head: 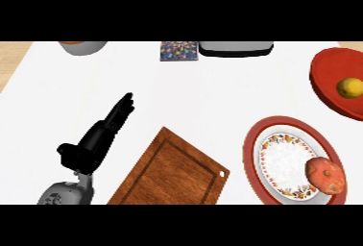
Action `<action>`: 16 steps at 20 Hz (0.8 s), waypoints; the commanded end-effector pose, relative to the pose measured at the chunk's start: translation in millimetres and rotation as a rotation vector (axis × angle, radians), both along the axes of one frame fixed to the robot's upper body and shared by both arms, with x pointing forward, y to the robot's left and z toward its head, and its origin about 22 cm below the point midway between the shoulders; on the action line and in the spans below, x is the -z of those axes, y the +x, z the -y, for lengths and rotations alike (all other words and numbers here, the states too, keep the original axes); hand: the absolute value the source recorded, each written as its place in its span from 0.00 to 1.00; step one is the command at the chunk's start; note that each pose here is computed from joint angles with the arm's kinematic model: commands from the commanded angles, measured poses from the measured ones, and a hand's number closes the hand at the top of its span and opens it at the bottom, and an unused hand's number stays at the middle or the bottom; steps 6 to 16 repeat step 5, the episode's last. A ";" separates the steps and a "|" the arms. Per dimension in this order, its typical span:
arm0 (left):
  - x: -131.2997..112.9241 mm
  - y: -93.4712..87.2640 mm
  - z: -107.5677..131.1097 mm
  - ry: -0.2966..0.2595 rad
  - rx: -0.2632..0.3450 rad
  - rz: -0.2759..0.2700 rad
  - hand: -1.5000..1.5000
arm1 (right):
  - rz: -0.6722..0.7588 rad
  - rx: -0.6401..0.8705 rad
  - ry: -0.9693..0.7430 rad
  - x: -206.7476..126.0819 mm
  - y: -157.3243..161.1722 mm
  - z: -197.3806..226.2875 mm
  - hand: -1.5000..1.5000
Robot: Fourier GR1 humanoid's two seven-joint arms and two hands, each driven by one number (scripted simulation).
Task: Pick the lemon from the plate and place it in the bowl
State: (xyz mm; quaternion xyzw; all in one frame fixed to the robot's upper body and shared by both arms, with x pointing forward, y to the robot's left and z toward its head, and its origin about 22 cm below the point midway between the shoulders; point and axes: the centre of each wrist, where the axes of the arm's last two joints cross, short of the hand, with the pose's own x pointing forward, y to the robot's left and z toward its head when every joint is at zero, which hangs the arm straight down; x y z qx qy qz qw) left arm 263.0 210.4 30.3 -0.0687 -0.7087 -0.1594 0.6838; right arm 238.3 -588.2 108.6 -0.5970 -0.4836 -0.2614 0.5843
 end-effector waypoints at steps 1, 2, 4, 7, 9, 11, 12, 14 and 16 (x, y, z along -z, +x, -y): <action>-12.0 2.0 3.3 0.002 -0.011 0.002 0.50 | 0.027 -0.023 0.013 4.2 -54.9 25.8 0.00; -3.4 -6.4 13.9 -0.006 0.000 0.004 0.50 | 0.030 -0.020 0.019 6.3 -60.3 27.2 0.00; -6.0 7.4 7.6 0.003 0.002 -0.002 0.50 | 0.024 -0.070 0.029 13.6 -87.7 34.3 0.00; -1.0 -5.6 12.1 -0.014 0.013 -0.001 0.50 | 0.034 -0.070 0.033 20.7 -95.2 32.9 0.00; -1.0 -5.6 12.1 -0.014 0.013 -0.001 0.50 | 0.034 -0.070 0.033 20.7 -95.2 32.9 0.00; -1.0 -5.6 12.1 -0.014 0.013 -0.001 0.50 | 0.034 -0.070 0.033 20.7 -95.2 32.9 0.00; -1.0 -5.6 12.1 -0.014 0.013 -0.001 0.50 | 0.034 -0.070 0.033 20.7 -95.2 32.9 0.00; -1.0 -5.6 12.1 -0.014 0.013 -0.001 0.50 | 0.034 -0.070 0.033 20.7 -95.2 32.9 0.00; -1.0 -5.6 12.1 -0.014 0.013 -0.001 0.50 | 0.034 -0.070 0.033 20.7 -95.2 32.9 0.00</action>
